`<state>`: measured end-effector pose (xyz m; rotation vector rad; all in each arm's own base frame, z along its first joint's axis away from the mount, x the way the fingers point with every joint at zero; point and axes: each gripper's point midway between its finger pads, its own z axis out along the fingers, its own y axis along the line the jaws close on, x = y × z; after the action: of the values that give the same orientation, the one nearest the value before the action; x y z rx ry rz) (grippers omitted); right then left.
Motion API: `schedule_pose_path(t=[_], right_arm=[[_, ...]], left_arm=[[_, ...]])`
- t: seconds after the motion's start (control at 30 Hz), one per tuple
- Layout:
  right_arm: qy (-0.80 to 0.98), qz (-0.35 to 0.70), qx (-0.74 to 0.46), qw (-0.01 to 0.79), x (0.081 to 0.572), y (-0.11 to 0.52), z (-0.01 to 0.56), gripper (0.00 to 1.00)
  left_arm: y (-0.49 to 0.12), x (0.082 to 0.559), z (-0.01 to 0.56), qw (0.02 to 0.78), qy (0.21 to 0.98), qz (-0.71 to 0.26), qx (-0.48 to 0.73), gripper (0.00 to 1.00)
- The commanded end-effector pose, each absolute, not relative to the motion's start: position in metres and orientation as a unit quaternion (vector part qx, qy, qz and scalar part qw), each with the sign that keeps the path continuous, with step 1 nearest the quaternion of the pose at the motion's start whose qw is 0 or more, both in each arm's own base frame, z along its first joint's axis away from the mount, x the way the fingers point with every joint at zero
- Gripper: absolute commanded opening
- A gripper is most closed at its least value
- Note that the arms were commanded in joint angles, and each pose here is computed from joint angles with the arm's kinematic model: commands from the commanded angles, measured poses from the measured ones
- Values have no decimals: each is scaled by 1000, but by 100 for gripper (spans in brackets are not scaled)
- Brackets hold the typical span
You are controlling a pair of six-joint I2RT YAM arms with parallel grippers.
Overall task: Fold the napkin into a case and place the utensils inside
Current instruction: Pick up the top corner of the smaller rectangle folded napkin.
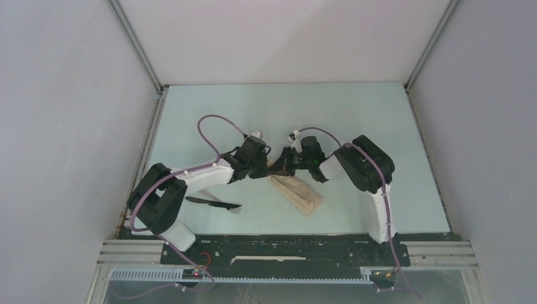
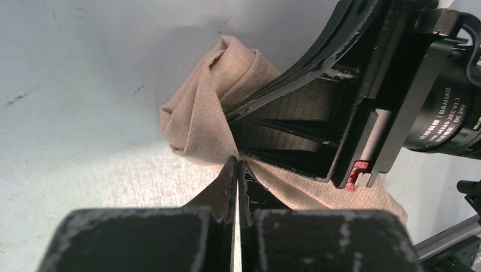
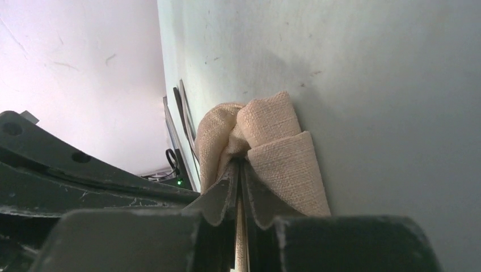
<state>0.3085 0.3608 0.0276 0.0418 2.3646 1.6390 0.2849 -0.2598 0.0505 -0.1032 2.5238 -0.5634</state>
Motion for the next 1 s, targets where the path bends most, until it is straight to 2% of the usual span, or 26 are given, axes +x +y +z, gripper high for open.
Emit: schedule_pose_path(t=[0.0, 0.07, 0.2, 0.4, 0.57, 0.73, 0.97], right_arm=[[857, 498, 40, 124, 302, 370, -6, 10], [884, 449, 43, 127, 296, 358, -16, 10], [858, 497, 15, 128, 297, 354, 16, 14], [834, 530, -29, 153, 298, 337, 76, 26], [832, 530, -29, 163, 306, 326, 80, 30], [841, 517, -22, 160, 313, 327, 61, 29], [857, 498, -13, 135, 309, 358, 27, 17]], left_arm=[[-273, 299, 73, 297, 925, -234, -35, 0], [-268, 300, 72, 298, 927, -223, -43, 0], [-257, 297, 67, 299, 930, -205, -56, 0], [-247, 291, 57, 295, 934, -194, -57, 0], [-251, 289, 54, 288, 935, -201, -53, 0], [-251, 289, 56, 290, 934, -202, -52, 0], [-255, 289, 55, 285, 934, -208, -50, 0]])
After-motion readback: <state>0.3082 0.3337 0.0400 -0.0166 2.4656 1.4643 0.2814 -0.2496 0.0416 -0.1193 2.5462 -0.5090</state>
